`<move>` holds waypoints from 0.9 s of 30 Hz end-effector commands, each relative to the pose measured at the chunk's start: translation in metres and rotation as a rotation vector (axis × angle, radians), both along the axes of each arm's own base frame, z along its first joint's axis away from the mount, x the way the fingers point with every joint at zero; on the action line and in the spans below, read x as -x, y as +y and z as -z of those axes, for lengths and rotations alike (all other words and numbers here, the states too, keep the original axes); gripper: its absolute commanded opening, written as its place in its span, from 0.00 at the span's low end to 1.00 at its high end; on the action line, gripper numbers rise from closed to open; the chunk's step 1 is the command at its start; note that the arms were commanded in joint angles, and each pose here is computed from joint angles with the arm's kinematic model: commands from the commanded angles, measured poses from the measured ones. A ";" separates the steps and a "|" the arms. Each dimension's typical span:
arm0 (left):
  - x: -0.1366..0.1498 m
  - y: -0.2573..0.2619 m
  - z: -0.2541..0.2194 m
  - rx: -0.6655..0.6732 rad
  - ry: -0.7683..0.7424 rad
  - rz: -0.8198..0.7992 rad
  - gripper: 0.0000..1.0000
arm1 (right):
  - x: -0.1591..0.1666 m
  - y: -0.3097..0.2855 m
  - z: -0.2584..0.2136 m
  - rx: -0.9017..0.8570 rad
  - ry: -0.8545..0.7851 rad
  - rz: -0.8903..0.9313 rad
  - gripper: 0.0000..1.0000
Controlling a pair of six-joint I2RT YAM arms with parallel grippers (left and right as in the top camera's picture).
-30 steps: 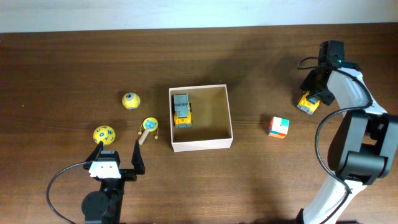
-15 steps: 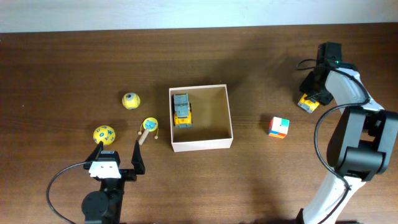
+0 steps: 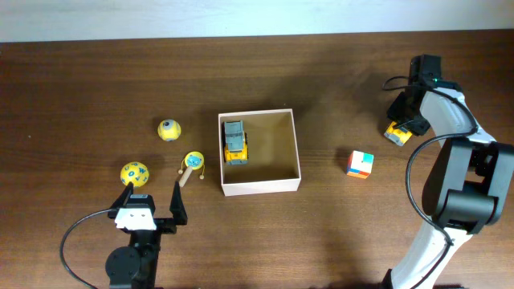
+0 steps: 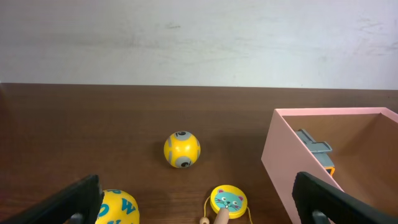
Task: Pack container
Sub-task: 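Lower the right gripper around the second truck to grasp it, then lift the truck with the right gripper and carry it over the box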
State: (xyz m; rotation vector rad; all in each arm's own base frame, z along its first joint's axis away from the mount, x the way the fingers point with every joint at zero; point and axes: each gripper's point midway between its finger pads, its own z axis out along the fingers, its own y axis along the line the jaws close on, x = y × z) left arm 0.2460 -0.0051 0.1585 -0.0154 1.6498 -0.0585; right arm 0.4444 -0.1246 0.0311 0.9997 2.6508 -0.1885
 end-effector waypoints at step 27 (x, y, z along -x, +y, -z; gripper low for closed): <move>0.000 -0.001 0.002 -0.014 -0.002 0.010 0.99 | 0.012 0.128 -0.165 -0.160 -0.310 -0.469 0.45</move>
